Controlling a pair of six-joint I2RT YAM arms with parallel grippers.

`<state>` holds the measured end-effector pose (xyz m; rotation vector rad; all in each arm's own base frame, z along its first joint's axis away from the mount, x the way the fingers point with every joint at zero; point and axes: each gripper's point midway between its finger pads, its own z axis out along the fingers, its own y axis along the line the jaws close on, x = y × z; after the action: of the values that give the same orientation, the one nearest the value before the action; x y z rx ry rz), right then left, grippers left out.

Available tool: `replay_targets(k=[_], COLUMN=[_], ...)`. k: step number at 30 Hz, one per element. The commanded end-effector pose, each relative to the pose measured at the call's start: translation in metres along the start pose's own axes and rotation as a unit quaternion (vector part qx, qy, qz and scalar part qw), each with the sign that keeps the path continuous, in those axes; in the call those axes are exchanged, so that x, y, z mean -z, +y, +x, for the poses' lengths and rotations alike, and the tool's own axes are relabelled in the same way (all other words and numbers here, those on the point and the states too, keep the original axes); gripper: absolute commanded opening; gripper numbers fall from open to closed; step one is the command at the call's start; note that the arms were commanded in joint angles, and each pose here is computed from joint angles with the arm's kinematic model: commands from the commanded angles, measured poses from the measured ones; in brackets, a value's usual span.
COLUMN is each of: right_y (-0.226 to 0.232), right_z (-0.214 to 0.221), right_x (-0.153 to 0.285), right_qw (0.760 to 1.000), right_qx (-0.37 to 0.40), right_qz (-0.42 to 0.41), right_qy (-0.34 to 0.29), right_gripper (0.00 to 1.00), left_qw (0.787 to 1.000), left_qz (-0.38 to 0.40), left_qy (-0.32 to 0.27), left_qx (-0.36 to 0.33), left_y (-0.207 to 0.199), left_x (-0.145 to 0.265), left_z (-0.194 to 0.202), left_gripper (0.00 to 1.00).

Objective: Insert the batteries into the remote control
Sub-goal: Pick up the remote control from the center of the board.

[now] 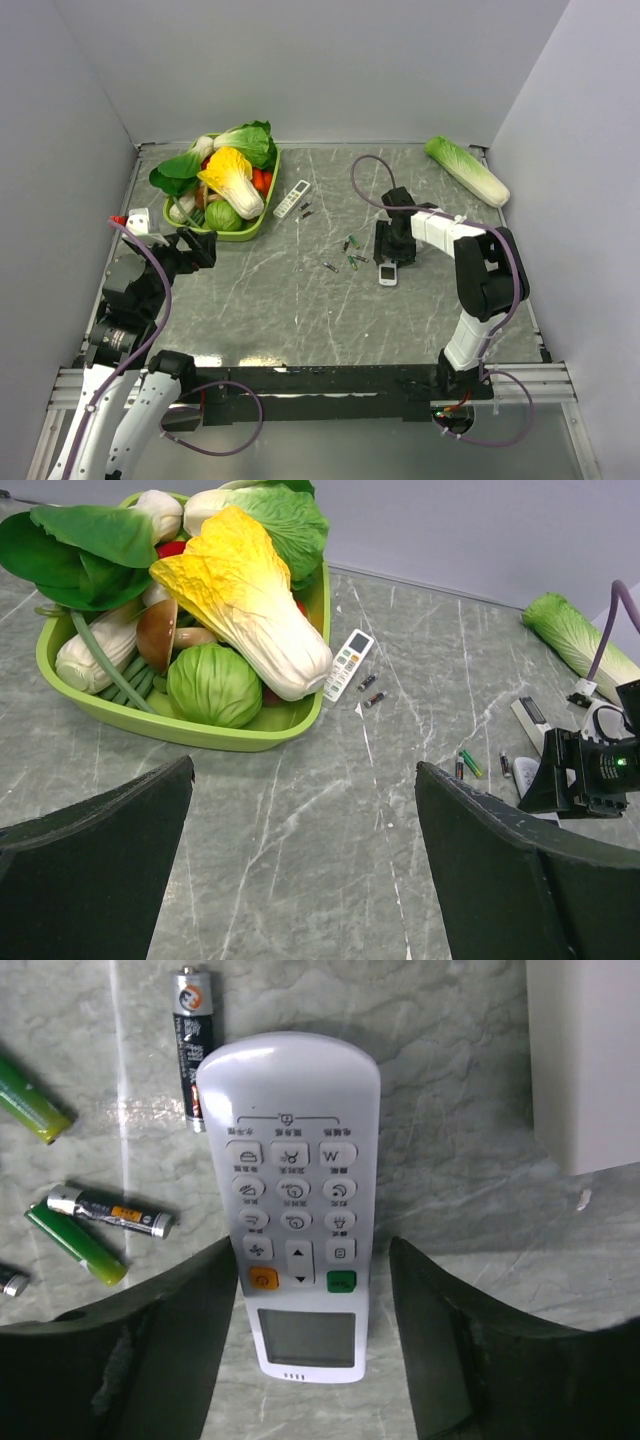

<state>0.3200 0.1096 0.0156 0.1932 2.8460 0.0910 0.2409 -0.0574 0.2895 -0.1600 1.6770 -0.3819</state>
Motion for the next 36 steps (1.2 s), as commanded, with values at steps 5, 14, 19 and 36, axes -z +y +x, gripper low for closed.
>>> replay_targets(k=[5, 14, 19, 36], right_y=[-0.003, 0.019, 0.06, 0.141], right_z=[-0.01, -0.018, -0.015, 0.041], right_x=[0.009, 0.081, 0.139, 0.306], right_qw=[0.999, 0.98, 0.936, 0.703], right_qx=[0.002, 0.028, 0.067, 0.157], right_qz=[0.01, -0.093, -0.215, -0.553], right_qy=[-0.037, -0.175, -0.269, -0.418], right_gripper=[0.47, 0.26, 0.18, 0.2], left_qw=[0.999, 0.989, 0.981, 0.909], left_qz=[0.028, 0.148, 0.193, 0.405], left_qy=[-0.005, 0.01, 0.002, 0.012], left_qx=[-0.015, -0.029, -0.022, 0.096], left_y=[-0.01, -0.05, -0.067, -0.144], left_x=[-0.001, 0.004, 0.008, 0.031], left_z=[-0.003, 0.003, -0.004, -0.014], left_gripper=[0.97, 0.97, 0.97, 0.97])
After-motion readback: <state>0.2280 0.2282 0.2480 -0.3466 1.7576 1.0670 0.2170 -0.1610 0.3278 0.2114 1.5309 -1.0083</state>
